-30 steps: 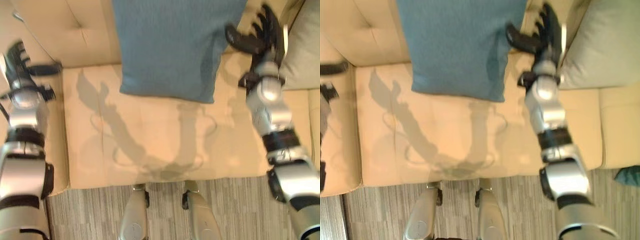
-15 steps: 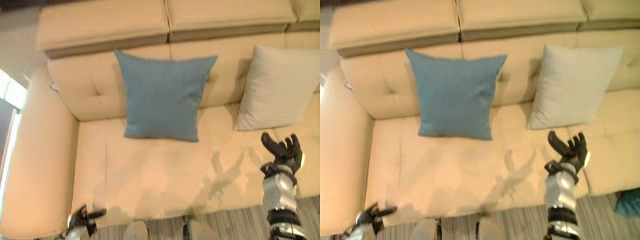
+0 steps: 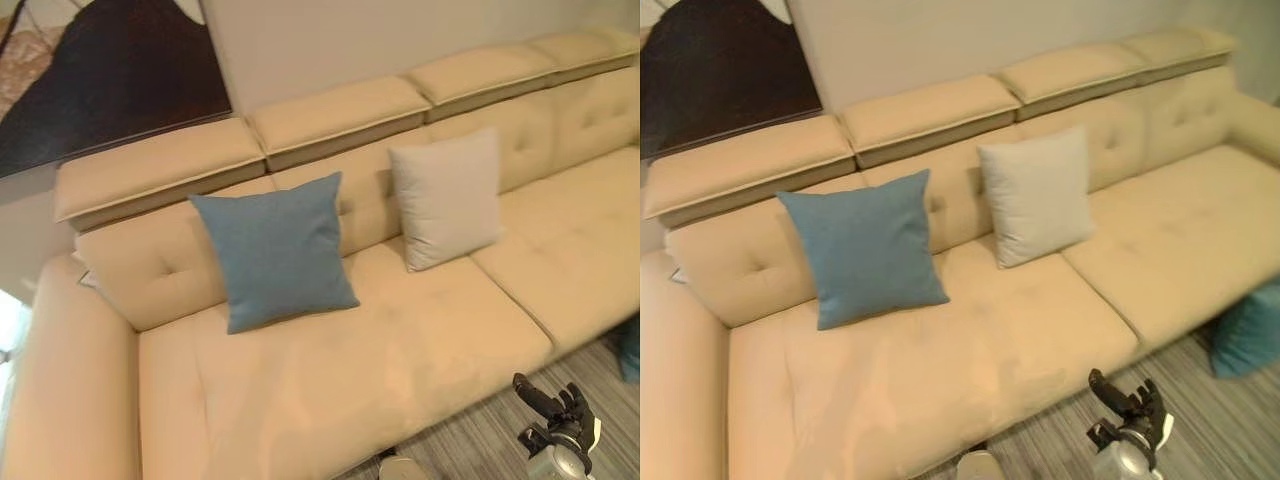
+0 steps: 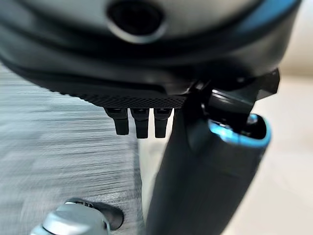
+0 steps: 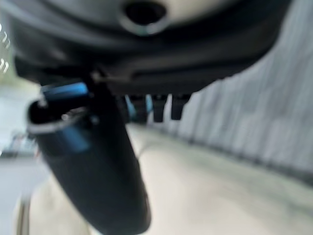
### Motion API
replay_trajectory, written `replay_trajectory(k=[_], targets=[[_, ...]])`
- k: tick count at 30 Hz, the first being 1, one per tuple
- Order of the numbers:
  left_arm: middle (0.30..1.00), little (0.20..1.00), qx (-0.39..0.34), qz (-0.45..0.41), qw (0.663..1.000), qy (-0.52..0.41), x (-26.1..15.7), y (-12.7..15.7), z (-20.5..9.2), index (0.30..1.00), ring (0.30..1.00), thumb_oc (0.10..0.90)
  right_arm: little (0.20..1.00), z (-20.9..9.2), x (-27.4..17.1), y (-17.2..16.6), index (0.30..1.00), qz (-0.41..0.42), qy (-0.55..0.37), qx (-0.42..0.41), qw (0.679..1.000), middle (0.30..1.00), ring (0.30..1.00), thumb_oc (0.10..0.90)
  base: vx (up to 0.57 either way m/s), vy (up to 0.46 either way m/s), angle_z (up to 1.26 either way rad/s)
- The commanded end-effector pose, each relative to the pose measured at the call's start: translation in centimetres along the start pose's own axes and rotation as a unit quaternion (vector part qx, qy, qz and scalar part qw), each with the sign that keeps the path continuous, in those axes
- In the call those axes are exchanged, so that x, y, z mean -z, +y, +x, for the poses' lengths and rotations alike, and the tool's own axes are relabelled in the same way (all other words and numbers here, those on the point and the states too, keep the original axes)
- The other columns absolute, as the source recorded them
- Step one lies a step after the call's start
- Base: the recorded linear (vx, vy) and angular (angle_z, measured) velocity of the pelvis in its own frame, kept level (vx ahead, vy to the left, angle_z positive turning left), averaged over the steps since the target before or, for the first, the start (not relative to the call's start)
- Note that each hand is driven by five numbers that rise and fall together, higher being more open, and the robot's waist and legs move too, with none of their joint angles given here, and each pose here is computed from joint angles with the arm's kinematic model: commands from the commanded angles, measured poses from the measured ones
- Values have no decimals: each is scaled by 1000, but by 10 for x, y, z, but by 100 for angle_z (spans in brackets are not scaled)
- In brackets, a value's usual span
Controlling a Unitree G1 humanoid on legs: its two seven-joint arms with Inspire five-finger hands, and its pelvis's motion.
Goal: Pick up all the scattered cushions and arrange them neatly on the sofa.
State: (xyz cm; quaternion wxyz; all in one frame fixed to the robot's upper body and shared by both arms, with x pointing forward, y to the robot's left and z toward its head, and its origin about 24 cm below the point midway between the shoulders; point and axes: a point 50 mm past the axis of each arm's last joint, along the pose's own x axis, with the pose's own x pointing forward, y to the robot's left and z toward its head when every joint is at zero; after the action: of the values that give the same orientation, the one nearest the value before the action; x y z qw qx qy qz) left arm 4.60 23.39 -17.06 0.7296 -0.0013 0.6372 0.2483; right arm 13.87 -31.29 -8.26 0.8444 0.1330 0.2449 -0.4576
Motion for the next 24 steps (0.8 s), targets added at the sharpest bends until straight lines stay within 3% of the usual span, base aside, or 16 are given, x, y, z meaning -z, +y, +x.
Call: replay_trajectory(k=[1, 7, 12, 17, 24], targets=[[900, 900, -23, 33, 999, 11, 7, 5, 0, 900, 900, 800, 900, 9, -50, 14, 900, -13, -100, -9, 995, 900, 900, 800, -624, 3, -48], [900, 900, -21, 127, 992, -18, 2, -1, -1, 900, 900, 800, 900, 3, -52, 11, 900, -5, -119, -7, 993, 900, 900, 800, -348, -22, -86], [900, 900, -18, 140, 989, -46, -6, -2, -1, 900, 900, 800, 900, 2, -54, 8, 900, -9, -125, -4, 992, 900, 900, 800, -184, -85, -129], [900, 900, -18, 110, 992, -64, -17, -7, -2, 900, 900, 800, 900, -1, -59, 28, 900, -24, -134, -34, 990, 900, 900, 800, -109, -181, -100], [900, 900, -8, 127, 985, -115, -41, -20, -6, 900, 900, 800, 900, -4, -51, 31, 900, -73, -128, -46, 988, 900, 900, 800, -44, -344, -105]])
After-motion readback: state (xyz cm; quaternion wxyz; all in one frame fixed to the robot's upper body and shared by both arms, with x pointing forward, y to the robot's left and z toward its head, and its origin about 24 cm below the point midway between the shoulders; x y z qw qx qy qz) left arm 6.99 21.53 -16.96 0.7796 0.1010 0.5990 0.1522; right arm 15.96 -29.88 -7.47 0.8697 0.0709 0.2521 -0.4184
